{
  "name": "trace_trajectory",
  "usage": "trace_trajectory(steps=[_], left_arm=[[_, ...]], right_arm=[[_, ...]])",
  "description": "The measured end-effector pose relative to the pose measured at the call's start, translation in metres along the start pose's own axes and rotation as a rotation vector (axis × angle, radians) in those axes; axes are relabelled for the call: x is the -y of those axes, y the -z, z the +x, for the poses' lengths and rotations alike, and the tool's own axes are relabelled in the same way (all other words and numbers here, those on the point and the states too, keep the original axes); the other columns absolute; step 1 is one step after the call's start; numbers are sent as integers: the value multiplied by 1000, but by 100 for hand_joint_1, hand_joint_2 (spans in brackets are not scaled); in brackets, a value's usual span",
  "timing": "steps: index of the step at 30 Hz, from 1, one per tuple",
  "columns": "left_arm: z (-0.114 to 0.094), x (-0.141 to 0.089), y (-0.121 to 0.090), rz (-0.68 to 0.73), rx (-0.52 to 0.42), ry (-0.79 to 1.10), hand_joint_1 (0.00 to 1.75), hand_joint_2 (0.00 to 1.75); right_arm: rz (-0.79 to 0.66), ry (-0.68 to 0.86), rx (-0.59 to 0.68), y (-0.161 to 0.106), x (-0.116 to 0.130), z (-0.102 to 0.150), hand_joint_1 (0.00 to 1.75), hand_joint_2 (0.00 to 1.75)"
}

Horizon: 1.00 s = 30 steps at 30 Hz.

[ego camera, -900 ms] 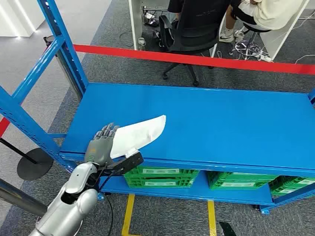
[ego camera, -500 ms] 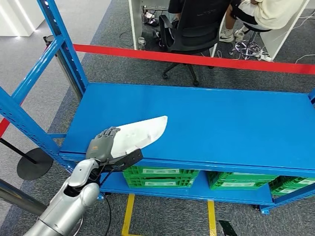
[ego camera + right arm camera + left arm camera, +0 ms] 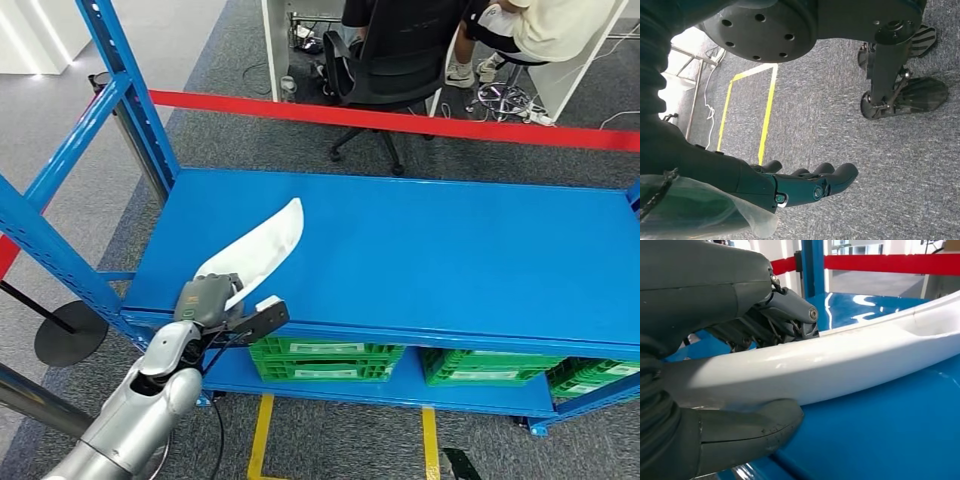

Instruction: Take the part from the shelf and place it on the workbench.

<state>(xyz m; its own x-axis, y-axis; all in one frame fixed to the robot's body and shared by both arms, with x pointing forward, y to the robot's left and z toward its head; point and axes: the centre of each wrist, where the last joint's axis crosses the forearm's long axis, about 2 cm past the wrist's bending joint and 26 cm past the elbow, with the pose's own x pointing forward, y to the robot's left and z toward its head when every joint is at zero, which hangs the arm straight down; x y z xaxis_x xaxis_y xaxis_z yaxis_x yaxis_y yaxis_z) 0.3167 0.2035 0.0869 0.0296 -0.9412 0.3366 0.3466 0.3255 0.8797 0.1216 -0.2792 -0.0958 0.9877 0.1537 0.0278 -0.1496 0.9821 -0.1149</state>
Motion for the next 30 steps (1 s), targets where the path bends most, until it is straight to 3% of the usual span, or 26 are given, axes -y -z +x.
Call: trace_trajectory(steps=[21,30], left_arm=[[-7,0,-7,53,177,-115,175,175],[5,6,-49,185,365,-289,175,175]], right_arm=[[-5,-1,-3,0,1,-1,0,175],[-19,52,-25,3,3,-10,0,175]])
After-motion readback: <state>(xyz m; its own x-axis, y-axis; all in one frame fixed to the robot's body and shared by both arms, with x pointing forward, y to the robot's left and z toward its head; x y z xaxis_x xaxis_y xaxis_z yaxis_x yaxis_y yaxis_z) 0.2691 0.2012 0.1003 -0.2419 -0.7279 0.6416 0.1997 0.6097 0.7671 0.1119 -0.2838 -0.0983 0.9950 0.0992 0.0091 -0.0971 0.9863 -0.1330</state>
